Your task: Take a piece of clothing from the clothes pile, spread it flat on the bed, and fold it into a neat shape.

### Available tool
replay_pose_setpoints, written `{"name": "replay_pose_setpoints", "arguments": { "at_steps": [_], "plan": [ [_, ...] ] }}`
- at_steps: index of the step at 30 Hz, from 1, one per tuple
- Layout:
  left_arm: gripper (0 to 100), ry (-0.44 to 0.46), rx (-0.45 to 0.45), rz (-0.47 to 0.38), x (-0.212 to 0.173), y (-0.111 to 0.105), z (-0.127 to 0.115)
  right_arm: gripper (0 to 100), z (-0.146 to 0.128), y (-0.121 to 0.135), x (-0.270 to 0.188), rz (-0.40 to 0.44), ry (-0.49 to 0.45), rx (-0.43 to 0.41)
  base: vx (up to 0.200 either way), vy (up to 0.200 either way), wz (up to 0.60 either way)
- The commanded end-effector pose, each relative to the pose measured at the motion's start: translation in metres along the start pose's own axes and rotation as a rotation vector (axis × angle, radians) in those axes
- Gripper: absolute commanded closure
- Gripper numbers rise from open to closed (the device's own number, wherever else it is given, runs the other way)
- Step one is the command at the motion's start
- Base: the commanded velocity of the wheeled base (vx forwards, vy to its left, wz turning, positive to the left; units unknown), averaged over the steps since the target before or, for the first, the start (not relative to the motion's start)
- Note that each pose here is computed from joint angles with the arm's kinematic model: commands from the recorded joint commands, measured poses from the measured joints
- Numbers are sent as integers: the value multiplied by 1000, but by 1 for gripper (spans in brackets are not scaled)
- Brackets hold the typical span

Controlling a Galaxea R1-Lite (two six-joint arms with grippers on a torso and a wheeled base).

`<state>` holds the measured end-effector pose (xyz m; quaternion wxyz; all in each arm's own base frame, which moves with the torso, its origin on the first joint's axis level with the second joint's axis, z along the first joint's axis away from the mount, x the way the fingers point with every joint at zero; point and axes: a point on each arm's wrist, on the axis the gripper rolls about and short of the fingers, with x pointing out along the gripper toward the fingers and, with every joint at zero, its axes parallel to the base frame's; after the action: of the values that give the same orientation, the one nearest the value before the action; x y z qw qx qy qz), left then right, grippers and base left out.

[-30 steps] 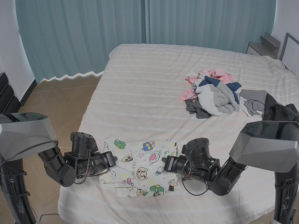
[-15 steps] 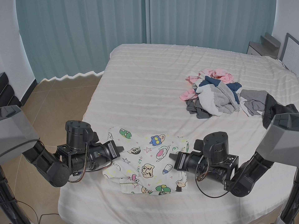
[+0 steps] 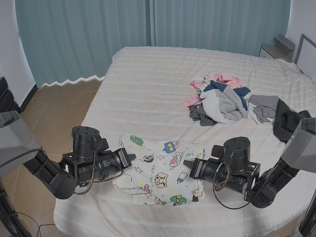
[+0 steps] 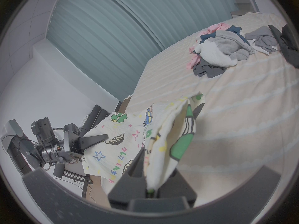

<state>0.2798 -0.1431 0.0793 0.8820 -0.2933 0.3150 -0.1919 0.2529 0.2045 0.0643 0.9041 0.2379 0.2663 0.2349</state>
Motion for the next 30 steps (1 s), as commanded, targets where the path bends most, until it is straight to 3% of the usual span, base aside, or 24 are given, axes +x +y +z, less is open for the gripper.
{"name": "replay_pose_setpoints", "arguments": {
  "at_steps": [1,14,30],
  "plan": [
    [100,-1,0,-2,0,-1,0,100,2,1,-2,3,-5,0,0,-200,0],
    [100,27,25,-41,4,-14,-9,100,3,-10,-11,-34,-1,10,0,-200,0],
    [100,45,37,-16,15,-16,-21,100,3,-23,-21,-81,2,22,0,-200,0]
  ]
}}
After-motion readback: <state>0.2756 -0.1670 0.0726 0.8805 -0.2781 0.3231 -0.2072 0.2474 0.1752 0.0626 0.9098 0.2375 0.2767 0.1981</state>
